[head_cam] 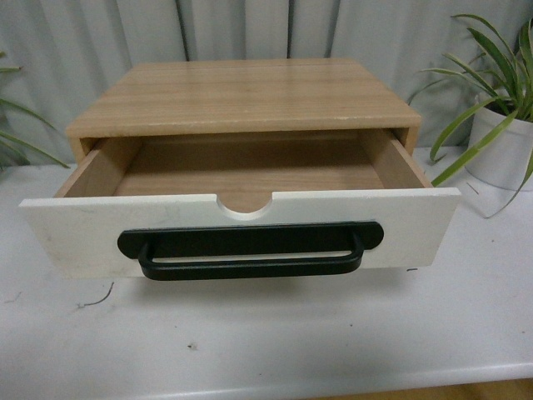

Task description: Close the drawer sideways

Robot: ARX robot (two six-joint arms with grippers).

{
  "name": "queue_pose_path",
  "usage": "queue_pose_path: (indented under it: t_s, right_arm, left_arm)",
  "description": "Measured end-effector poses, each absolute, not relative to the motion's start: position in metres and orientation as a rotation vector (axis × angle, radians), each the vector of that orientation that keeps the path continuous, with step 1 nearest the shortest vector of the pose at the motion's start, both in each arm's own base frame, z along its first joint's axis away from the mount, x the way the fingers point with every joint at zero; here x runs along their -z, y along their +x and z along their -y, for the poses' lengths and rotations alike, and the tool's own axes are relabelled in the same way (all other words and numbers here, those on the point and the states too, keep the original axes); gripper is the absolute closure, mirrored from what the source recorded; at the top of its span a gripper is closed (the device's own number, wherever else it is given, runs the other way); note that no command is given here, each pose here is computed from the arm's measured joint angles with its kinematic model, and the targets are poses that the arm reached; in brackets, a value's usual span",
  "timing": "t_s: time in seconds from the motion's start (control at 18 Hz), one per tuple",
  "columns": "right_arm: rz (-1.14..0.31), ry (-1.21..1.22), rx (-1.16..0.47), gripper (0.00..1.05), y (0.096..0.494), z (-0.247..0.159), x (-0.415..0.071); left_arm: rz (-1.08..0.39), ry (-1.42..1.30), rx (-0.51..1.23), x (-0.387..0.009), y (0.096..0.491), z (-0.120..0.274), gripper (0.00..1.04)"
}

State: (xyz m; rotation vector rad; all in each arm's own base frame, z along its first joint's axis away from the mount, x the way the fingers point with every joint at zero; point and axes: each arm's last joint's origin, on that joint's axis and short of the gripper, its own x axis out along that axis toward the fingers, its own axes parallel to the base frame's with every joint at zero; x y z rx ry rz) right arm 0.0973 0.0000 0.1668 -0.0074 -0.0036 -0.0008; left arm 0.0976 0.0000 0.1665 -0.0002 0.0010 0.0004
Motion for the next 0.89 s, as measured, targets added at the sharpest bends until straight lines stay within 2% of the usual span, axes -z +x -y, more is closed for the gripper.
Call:
queue_pose_path:
  t_s: [0.89]
  right_arm:
    - [0.004, -0.007, 0.001, 0.07, 0.0973, 0.0000, -0.1668]
  left_arm:
    - [-0.001, 0.000, 0.000, -0.1665, 0.0976, 0.0000, 0.07]
